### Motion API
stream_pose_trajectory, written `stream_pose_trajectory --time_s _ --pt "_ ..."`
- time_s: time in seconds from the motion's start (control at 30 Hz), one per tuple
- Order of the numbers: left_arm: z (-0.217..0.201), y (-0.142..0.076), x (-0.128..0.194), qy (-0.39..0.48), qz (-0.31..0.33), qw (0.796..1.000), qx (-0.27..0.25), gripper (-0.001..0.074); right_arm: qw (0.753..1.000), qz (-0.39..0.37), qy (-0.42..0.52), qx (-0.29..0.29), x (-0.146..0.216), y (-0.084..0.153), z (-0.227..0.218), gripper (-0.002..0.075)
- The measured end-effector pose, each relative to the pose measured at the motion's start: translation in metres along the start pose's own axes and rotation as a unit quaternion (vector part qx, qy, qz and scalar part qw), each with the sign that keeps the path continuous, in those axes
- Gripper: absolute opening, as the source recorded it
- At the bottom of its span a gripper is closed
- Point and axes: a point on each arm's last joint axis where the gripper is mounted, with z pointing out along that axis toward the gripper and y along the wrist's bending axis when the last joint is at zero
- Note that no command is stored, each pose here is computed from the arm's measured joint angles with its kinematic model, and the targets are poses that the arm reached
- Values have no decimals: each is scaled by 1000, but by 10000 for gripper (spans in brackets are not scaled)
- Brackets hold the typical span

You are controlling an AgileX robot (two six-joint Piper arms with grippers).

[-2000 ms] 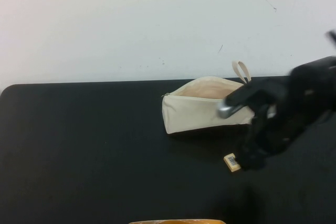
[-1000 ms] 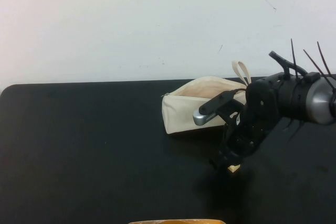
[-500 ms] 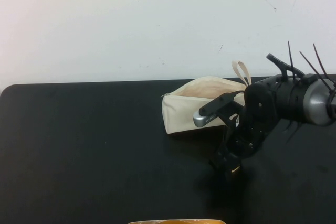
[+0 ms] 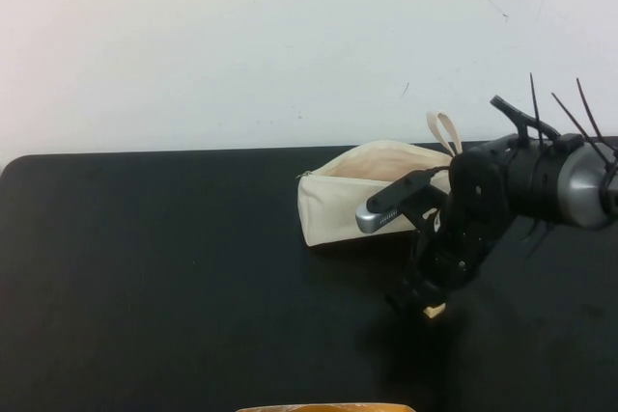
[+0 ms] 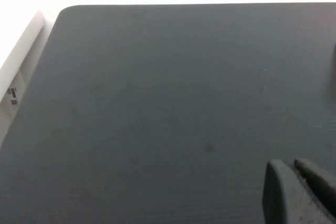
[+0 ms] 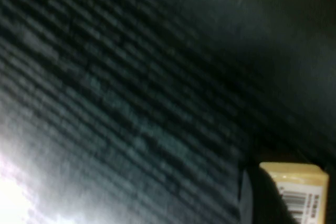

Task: Put eraser into pencil case
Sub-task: Pick up the eraser from the table

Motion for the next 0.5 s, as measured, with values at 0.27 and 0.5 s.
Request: stream_pose_trajectory --time_s 0.27,0.5 --pt "0 0 0 0 0 1000 0 -1 998 -32 -6 -51 -31 7 -52 209" --pt "0 0 0 0 0 1000 0 -1 981 -91 -170 -22 -74 8 -152 209"
